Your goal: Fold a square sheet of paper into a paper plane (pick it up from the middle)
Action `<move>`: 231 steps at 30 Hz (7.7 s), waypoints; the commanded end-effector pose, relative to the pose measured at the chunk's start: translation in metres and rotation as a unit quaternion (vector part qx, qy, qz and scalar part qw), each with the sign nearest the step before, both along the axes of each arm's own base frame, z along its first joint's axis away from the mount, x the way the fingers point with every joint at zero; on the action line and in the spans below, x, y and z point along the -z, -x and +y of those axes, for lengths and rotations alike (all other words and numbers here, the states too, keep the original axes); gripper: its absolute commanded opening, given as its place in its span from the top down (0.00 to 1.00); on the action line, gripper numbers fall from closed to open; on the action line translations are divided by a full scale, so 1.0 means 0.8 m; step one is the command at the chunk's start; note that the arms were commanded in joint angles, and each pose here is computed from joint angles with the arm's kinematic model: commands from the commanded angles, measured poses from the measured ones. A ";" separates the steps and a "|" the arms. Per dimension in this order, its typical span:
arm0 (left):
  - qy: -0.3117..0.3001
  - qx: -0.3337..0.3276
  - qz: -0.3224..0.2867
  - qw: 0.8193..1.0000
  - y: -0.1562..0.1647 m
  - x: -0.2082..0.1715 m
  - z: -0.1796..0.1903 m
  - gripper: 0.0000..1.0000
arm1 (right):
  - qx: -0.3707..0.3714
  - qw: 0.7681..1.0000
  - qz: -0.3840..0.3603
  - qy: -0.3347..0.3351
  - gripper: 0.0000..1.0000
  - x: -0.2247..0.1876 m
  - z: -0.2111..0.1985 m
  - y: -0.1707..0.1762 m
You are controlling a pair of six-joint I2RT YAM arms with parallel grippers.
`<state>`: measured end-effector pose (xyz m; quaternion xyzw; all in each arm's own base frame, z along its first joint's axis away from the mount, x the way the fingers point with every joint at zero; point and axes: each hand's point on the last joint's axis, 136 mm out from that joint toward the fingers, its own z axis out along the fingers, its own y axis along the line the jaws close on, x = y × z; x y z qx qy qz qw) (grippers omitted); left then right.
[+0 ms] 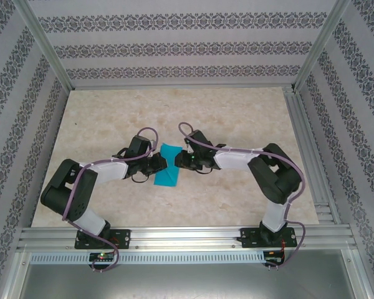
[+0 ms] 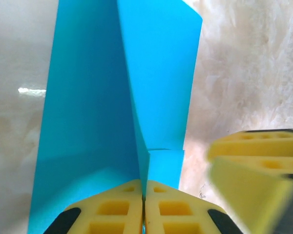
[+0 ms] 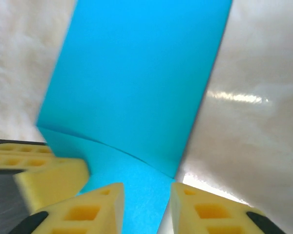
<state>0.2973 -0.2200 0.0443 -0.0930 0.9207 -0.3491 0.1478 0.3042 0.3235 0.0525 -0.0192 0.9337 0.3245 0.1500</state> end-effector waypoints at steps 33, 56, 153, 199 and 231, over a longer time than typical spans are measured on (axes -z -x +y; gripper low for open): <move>-0.681 0.070 -0.144 0.714 -0.088 -0.132 0.086 0.91 | 0.259 0.942 -0.207 0.057 0.02 -0.113 -0.260 -0.017; -0.560 0.168 -0.096 0.806 -0.078 0.026 -0.040 0.76 | 0.285 0.938 -0.185 0.069 0.02 -0.106 -0.279 -0.016; -0.112 -0.015 0.034 0.993 -0.016 0.028 0.024 0.75 | 0.034 0.995 0.090 -0.038 1.00 0.026 0.031 0.068; -0.112 0.050 0.016 0.992 -0.041 0.043 -0.002 0.75 | 0.048 0.993 0.108 -0.029 0.91 -0.023 -0.015 0.109; -0.098 0.053 0.012 0.994 -0.040 0.033 -0.007 0.75 | -0.005 0.995 0.088 -0.044 0.88 0.009 0.065 0.060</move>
